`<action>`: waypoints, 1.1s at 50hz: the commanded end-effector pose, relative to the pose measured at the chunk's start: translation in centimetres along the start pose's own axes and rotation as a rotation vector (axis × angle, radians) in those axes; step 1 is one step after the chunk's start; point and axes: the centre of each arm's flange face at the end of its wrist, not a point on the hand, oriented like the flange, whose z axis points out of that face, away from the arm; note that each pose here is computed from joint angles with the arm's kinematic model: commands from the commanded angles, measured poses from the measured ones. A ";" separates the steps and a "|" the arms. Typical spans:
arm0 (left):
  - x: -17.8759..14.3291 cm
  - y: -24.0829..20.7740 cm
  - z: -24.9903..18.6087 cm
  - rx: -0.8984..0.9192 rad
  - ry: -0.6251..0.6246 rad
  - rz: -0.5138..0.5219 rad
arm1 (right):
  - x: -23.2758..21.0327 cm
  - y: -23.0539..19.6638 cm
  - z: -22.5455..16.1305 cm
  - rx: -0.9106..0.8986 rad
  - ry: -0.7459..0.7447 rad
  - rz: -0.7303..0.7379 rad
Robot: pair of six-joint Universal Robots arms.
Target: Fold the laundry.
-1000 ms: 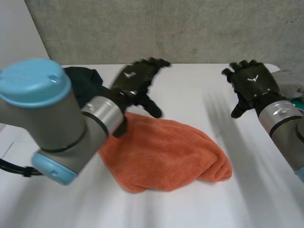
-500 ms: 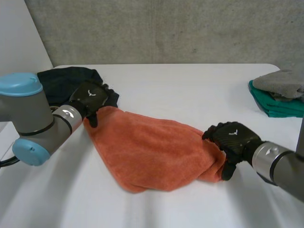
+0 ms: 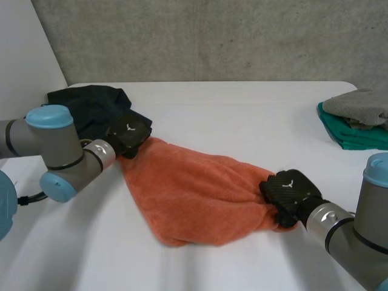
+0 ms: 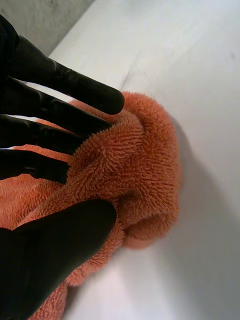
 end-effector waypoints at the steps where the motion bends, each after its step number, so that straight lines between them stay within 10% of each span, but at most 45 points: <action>1: -0.6 -3.0 -0.6 -0.023 -0.164 0.031 | 2.9 -2.6 0.0 0.081 0.142 -0.066; 19: -1.2 -17.9 -16.4 0.282 -0.292 -0.193 | 10.6 -16.0 -3.9 0.473 0.367 -0.283; 35: 8.1 -10.3 -12.7 0.038 -0.039 -0.328 | 11.1 -13.2 2.8 0.336 0.307 -0.227; 55: 12.7 -9.6 -9.5 0.016 -0.129 -0.634 | 7.5 -22.2 -8.2 0.601 0.296 -0.145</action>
